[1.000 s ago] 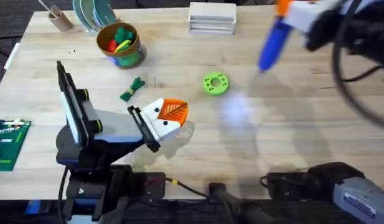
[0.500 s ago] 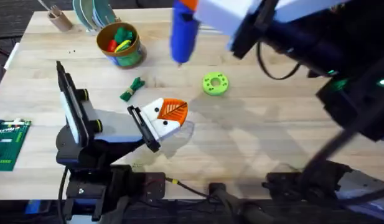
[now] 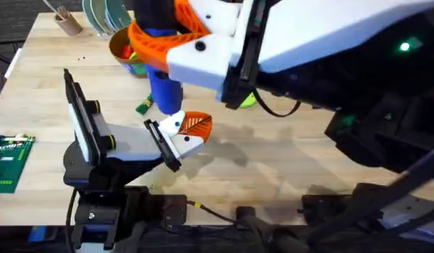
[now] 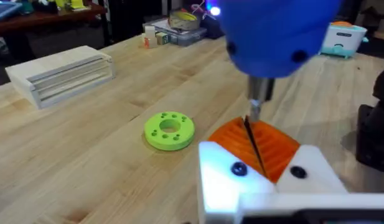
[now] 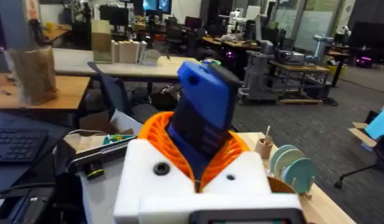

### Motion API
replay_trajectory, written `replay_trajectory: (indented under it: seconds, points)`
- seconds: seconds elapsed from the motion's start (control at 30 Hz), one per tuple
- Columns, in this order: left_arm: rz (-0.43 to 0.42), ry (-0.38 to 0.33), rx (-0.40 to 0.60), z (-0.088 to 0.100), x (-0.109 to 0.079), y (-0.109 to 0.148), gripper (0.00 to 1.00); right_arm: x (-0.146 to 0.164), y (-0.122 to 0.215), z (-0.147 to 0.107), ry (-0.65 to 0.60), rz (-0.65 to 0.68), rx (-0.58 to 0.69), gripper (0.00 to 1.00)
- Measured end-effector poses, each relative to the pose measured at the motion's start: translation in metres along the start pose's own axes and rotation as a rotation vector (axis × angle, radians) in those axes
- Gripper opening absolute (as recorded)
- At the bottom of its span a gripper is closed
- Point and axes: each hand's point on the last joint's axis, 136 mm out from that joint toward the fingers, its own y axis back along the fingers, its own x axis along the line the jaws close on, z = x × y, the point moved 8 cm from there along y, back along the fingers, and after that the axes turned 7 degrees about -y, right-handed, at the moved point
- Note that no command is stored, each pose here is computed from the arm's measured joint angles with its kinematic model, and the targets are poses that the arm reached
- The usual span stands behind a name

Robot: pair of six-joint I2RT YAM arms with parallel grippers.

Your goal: Pick up the gripper from the table and insert it into the empty holder that is missing its gripper. Then pick up a screw, insert it into the mounting hole, and use the screwdriver to tighten it. Finally, clean up the table by picking up the vegetable and placing it into the bucket.

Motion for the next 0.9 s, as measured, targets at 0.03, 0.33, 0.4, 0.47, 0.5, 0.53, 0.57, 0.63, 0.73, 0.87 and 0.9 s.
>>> replay_trajectory:
  seconds: [0.03, 0.33, 0.4, 0.47, 0.5, 0.53, 0.57, 0.63, 0.73, 0.87, 0.9]
  points:
    - [0.0, 0.0, 0.0, 0.0, 0.0, 0.0, 0.008, 0.001, 0.0, 0.0, -0.001, 0.003, 0.001, 0.029]
    - [0.0, 0.0, 0.0, 0.0, 0.0, 0.0, 0.008, -0.001, -0.005, -0.014, -0.015, 0.005, 0.043, 0.029]
    - [0.0, 0.0, 0.0, 0.0, 0.0, 0.0, 0.008, -0.001, -0.005, -0.015, -0.018, 0.005, 0.052, 0.029]
    - [0.0, 0.0, 0.0, 0.0, 0.0, 0.0, 0.008, -0.001, -0.005, -0.018, -0.026, 0.005, 0.071, 0.029]
    - [0.0, 0.0, 0.0, 0.0, 0.0, 0.0, 0.008, -0.001, -0.005, -0.02, -0.03, 0.004, 0.081, 0.029]
    - [0.0, 0.0, 0.0, 0.0, 0.0, 0.0, 0.008, -0.001, -0.005, -0.021, -0.033, 0.004, 0.087, 0.029]
    - [0.0, 0.0, 0.0, 0.0, 0.0, 0.0, 0.008, -0.001, -0.005, -0.022, -0.034, 0.004, 0.09, 0.029]
    - [0.0, 0.0, 0.0, 0.0, 0.0, 0.0, 0.008, -0.001, -0.005, -0.022, -0.034, 0.004, 0.091, 0.029]
    - [0.0, 0.0, 0.0, 0.0, 0.0, 0.0, 0.008, -0.001, -0.005, -0.022, -0.035, 0.003, 0.093, 0.029]
    - [0.0, 0.0, 0.0, 0.0, 0.0, 0.0, 0.008, -0.001, -0.005, -0.022, -0.034, 0.004, 0.09, 0.029]
    - [0.0, 0.0, 0.0, 0.0, 0.0, 0.0, 0.008, -0.001, -0.006, -0.023, -0.034, 0.004, 0.089, 0.029]
